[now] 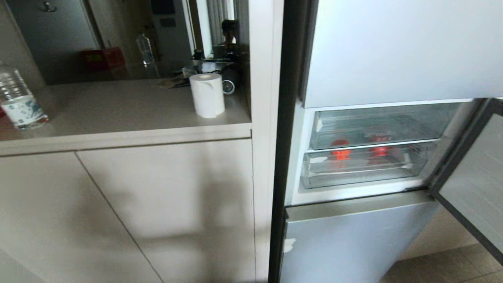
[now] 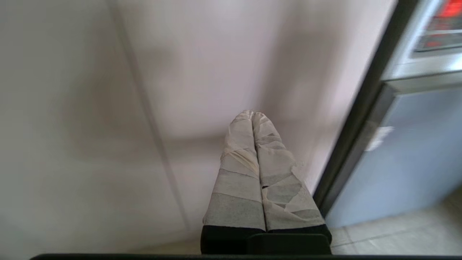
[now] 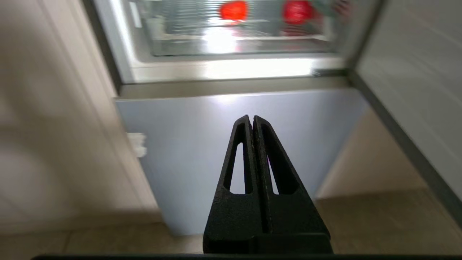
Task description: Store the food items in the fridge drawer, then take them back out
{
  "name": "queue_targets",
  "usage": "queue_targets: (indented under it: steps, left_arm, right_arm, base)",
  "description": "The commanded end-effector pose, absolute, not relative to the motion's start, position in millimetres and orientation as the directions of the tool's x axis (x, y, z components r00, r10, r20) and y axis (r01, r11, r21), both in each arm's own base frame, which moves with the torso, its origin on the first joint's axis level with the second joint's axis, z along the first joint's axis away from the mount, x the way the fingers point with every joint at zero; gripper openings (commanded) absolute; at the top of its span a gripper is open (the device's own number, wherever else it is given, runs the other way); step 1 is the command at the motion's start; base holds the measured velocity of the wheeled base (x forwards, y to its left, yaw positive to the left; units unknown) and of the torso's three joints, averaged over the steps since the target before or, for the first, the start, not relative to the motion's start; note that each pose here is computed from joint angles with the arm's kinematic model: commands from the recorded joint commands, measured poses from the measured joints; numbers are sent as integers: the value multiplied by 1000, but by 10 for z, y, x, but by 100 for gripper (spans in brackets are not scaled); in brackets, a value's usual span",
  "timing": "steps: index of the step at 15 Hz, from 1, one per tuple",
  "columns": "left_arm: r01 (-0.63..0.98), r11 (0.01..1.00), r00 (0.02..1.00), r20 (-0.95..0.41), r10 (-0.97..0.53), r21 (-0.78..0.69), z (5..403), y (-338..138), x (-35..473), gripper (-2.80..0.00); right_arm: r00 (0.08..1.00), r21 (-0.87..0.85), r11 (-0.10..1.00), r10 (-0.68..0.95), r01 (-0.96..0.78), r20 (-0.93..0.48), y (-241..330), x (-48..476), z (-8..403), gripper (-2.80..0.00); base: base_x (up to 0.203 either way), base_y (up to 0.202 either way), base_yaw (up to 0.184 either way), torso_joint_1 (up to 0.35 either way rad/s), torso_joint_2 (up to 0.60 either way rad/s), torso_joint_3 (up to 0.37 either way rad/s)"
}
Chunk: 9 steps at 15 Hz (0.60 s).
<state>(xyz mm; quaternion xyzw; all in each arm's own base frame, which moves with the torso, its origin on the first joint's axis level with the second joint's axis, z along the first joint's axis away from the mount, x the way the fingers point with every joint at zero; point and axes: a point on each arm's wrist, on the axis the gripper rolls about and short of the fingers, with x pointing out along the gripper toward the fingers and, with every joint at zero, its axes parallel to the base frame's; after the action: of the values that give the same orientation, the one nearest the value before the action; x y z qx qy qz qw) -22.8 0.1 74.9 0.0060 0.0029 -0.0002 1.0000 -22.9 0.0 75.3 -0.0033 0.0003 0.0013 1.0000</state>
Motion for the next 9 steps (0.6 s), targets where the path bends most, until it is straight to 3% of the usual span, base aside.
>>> queue_targets:
  steps: [1,3,9]
  left_arm:
    - [0,1000,1000,-8,0,12,749,1,-227,-280]
    - [0,1000,1000,-8,0,12,749,1,-227,-280]
    - [0,1000,1000,-8,0,12,749,1,-227,-280]
  right_arm:
    - [1000,-8,1000,3,-3,-2,0,-229,751,-280]
    - [1000,-9,1000,3,-3,-2,0,-228,752,-280]
    - [1000,-20,1000,6,-6,-2,1,-229,751,-280]
  base:
    - [-1,-7,163,4,6,6]
    - [0,-8,112,3,5,0]
    - [0,0,0,0,0,0]
